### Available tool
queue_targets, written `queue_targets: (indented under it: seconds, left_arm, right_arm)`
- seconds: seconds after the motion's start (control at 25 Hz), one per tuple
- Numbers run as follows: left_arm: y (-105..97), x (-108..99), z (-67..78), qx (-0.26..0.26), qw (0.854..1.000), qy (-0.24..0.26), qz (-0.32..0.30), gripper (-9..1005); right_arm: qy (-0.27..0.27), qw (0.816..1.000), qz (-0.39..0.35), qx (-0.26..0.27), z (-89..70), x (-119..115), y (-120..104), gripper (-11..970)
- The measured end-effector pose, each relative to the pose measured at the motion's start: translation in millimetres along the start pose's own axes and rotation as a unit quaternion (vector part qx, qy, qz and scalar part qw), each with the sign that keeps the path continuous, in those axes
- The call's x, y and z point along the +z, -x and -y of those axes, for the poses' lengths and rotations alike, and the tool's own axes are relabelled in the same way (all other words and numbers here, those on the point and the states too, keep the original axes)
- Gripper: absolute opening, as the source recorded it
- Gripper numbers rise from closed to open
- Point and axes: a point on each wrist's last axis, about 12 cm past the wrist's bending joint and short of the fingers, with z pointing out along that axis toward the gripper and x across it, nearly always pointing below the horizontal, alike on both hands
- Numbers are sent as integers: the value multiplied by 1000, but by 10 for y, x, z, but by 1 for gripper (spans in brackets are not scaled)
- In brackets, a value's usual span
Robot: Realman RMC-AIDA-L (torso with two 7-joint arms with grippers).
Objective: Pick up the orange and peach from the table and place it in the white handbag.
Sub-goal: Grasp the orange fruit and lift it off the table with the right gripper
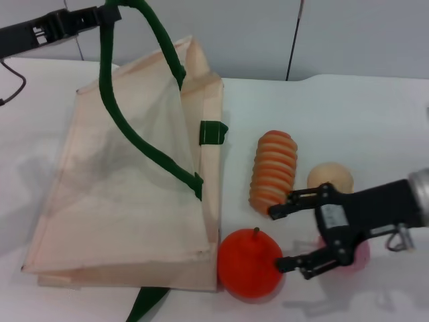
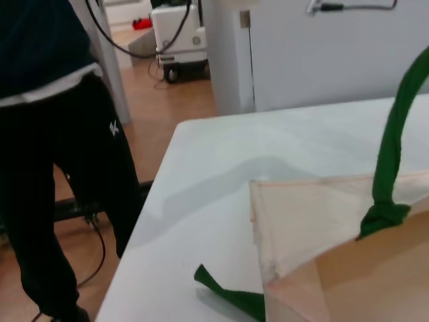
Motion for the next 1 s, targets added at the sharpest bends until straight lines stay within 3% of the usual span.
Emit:
queue_targets:
  seconds: [0.28,0.6,1.0]
  left_arm:
    - [23,-49,-9,-3,1000,3,10,141]
    - [30,-49,-4,-4,1000,1,9,140]
    - [36,-36,22,-6,1000,-10,6,139]
  right_arm:
    - [4,999,-47,-7,126,275,24,879]
    - [13,996,-85,1,145,394,-9,872]
    - [-14,993,-118,12,228,550,-48,862]
